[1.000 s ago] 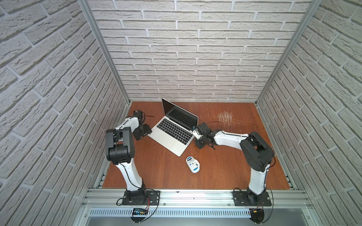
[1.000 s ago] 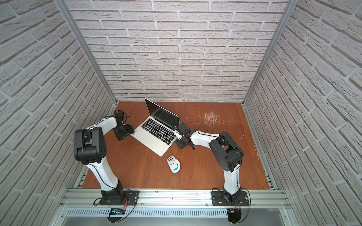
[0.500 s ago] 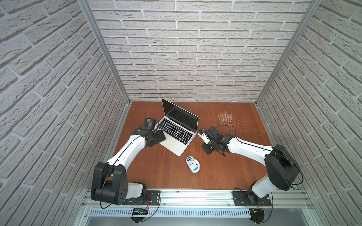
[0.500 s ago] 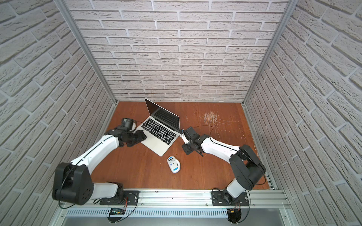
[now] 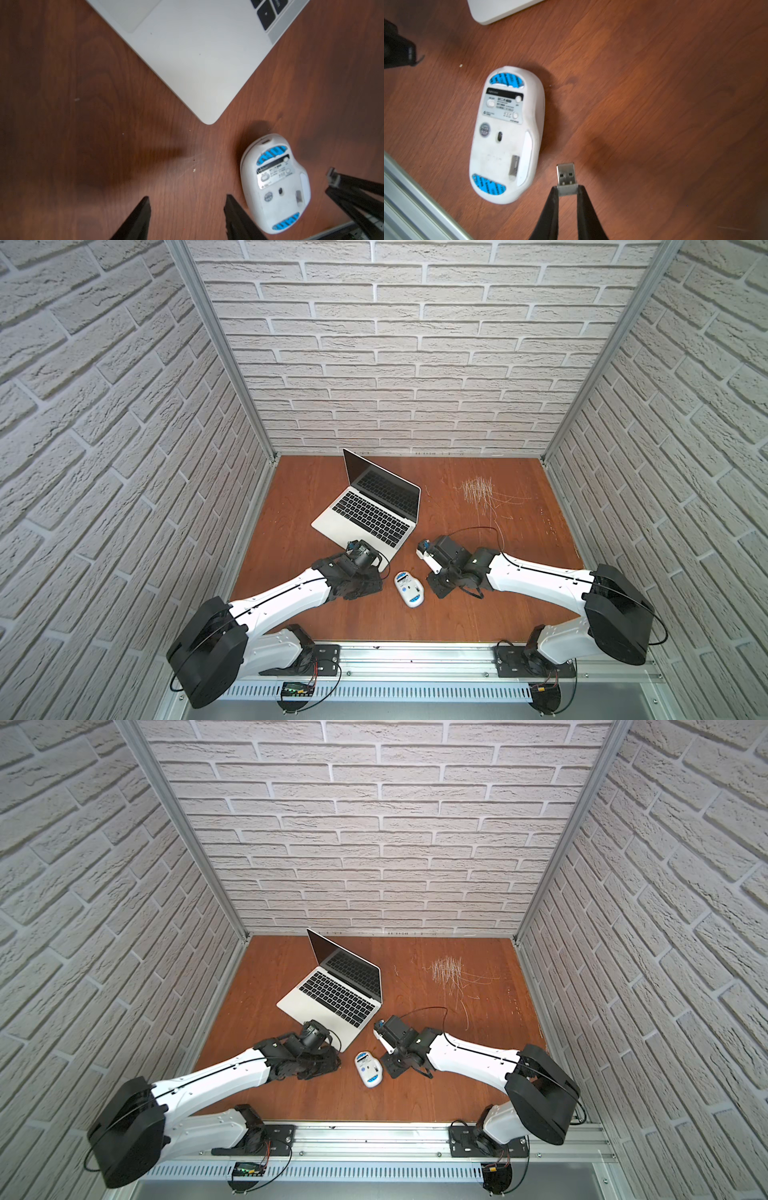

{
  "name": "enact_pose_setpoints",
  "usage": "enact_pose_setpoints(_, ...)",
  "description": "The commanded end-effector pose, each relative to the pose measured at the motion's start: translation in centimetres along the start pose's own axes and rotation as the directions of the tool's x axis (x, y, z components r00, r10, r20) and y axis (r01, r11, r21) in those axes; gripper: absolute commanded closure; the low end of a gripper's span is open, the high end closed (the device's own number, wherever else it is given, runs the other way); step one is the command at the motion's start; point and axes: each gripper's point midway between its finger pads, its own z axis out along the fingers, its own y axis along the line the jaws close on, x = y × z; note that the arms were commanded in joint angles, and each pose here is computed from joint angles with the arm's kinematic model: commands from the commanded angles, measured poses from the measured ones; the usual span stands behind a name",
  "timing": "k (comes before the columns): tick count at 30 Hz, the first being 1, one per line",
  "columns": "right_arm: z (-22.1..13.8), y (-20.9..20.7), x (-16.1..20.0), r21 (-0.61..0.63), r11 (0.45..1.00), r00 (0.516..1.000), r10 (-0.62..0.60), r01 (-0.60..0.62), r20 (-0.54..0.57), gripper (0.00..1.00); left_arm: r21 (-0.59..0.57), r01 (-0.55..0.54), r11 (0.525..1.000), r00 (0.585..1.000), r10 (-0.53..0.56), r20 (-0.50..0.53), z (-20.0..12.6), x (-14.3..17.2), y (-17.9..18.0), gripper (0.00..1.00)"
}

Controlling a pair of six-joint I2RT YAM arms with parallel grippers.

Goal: Remove the wireless mouse receiver from the laptop
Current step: Adjust the mouse at the center of the board.

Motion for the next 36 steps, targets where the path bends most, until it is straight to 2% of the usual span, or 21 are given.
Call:
enact_pose_setpoints(1, 0.1, 0.2, 0.6, 0.005, 0.999, 0.999, 0.04, -0.04, -0.002, 0.96, 0.03, -0.01, 0.999, 0.997, 0.008, 0.071, -0.3, -2.1, -1.8, 0.4)
enact_pose_setpoints(6, -0.4, -0.1, 1.3, 0.016, 0.998, 0.998, 0.065, -0.065, 0.004, 0.97, 0.057, -0.068, 0.996, 0.994, 0.063, 0.089, -0.6, -4.2, -4.0, 0.36)
enact_pose_setpoints(10, -1.5, 0.5, 1.6, -0.011, 0.997, 0.997, 0.08, -0.08, 0.019, 0.97, 0.16, -0.075, 0.984, 0.994, 0.061, 0.089, -0.3, -5.9, -6.2, 0.36)
enact_pose_setpoints(14, -2.9, 1.7, 1.9, -0.067, 0.993, 0.994, 0.103, -0.1, 0.042, 0.97, 0.23, -0.162, 0.96, 0.985, 0.143, 0.097, -0.3, -7.6, -9.6, 0.36)
enact_pose_setpoints(20, -4.5, 3.6, 3.0, -0.145, 0.981, 0.989, 0.136, -0.126, 0.06, 0.97, 0.267, -0.205, 0.942, 0.978, 0.208, 0.017, 1.6, -8.7, -11.3, 0.37)
enact_pose_setpoints(24, -4.8, 5.8, 3.5, -0.213, 0.972, 0.991, 0.118, -0.102, 0.061, 0.96, 0.29, -0.213, 0.933, 0.972, 0.232, -0.036, 3.1, -8.5, -11.7, 0.37)
enact_pose_setpoints(29, -4.5, 9.4, 3.0, -0.297, 0.955, 0.993, 0.03, 0.007, 0.118, 0.97, 0.321, -0.161, 0.933, 0.975, 0.2, -0.093, 5.2, -7.3, -11.5, 0.4)
enact_pose_setpoints(36, -1.8, 11.4, 2.4, -0.285, 0.957, 0.995, -0.032, 0.058, 0.092, 0.97, 0.308, -0.155, 0.939, 0.971, 0.203, -0.13, 6.1, -5.2, -10.9, 0.43)
